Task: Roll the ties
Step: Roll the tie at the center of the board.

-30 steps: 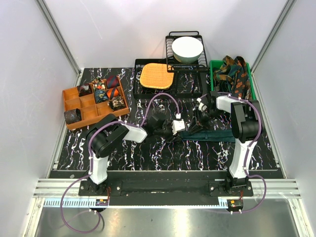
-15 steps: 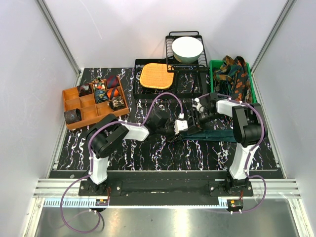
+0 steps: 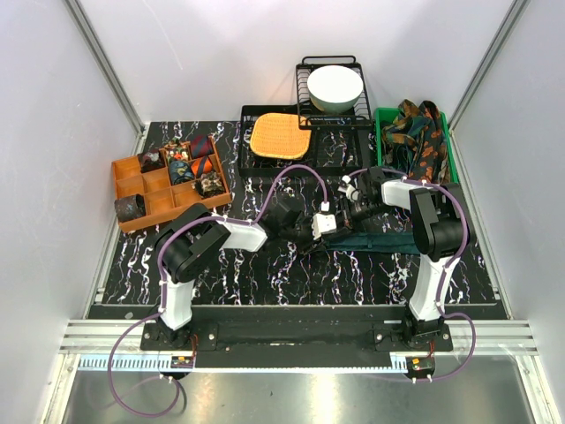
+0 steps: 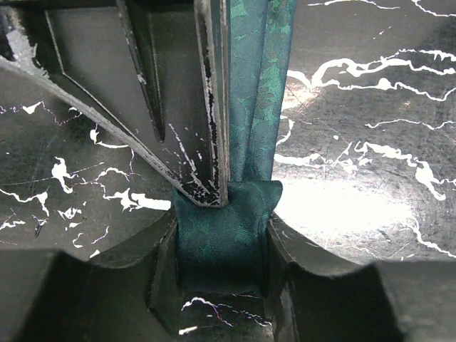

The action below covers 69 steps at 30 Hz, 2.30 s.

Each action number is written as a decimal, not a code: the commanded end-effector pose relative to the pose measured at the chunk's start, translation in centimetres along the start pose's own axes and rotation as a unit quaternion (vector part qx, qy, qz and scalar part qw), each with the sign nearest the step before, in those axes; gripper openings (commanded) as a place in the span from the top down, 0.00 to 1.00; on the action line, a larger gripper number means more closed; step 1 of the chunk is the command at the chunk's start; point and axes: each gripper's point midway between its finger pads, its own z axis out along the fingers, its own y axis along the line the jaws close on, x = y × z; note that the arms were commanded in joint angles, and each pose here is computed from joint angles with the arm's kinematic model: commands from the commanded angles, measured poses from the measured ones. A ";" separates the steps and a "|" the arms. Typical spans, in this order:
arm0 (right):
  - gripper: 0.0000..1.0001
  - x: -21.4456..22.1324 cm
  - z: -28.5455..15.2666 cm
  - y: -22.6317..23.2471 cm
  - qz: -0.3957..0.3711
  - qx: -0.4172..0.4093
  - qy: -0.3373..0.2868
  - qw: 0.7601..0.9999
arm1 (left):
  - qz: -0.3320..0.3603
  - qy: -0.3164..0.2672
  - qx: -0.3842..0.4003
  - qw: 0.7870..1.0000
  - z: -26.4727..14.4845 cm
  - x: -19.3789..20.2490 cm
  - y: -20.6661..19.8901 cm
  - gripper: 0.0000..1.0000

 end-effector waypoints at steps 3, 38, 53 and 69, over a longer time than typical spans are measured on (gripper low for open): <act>1.00 0.0 0.1 -2.8 -0.007 0.076 0.002 0.997 | -0.092 0.074 0.018 0.993 -0.7 6.6 -1.8 0.43; 1.00 -0.3 0.1 -6.4 0.018 0.169 0.000 0.985 | -0.061 -0.006 0.036 0.997 2.5 2.9 -1.0 0.60; 0.47 -0.8 -5.0 0.3 0.009 0.046 -0.017 0.999 | -0.064 0.195 0.048 0.978 -1.6 10.1 -3.0 0.70; 0.90 1.0 -1.1 0.4 -0.009 0.046 0.007 0.999 | -0.080 0.211 0.041 0.973 -1.0 10.2 -2.9 0.66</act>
